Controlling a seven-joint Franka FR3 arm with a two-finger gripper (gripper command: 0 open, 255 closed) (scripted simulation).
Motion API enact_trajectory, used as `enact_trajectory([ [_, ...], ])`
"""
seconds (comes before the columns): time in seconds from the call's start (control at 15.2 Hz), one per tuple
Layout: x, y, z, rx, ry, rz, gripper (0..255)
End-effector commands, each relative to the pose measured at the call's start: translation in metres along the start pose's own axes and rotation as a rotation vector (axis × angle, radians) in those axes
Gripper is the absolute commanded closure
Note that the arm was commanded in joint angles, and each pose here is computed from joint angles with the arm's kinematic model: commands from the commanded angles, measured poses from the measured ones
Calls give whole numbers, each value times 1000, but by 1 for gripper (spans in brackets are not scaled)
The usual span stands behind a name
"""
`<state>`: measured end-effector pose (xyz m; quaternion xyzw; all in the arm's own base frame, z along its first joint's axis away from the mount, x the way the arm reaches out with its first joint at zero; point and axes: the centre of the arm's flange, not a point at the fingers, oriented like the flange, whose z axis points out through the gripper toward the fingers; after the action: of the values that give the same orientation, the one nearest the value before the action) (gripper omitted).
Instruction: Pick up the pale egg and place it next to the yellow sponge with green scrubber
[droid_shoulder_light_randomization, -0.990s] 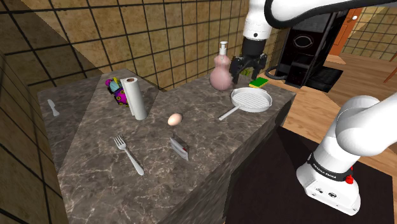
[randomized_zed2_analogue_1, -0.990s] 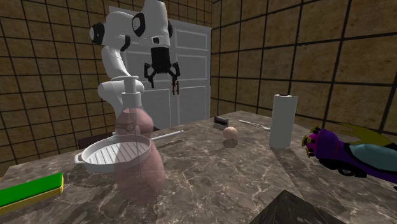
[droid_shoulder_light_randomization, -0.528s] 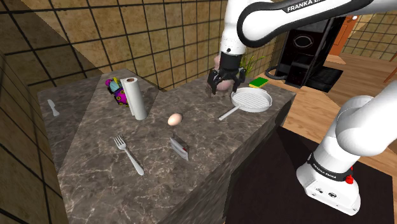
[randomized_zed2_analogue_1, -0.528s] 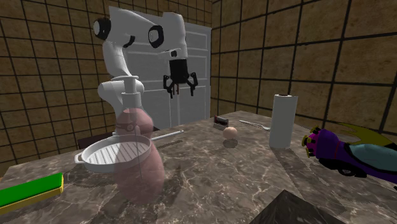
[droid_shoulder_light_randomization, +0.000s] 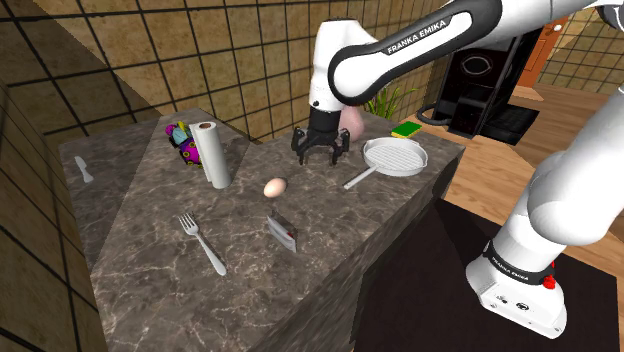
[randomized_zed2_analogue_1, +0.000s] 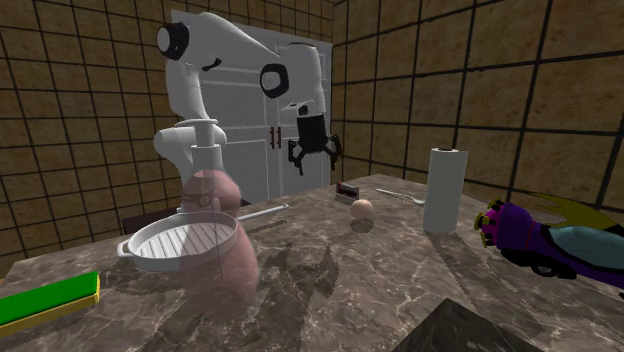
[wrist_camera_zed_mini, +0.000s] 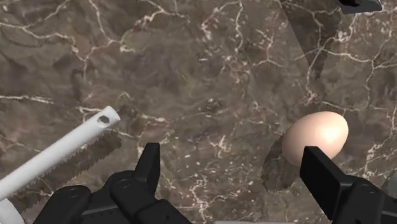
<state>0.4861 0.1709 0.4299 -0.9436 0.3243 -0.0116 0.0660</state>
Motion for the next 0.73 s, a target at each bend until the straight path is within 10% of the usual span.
enact_trajectory([
  [0.0, 5, -19, 16, 13, -6, 40, 0],
  [0.66, 39, -101, 88, 63, -30, 203, 0],
])
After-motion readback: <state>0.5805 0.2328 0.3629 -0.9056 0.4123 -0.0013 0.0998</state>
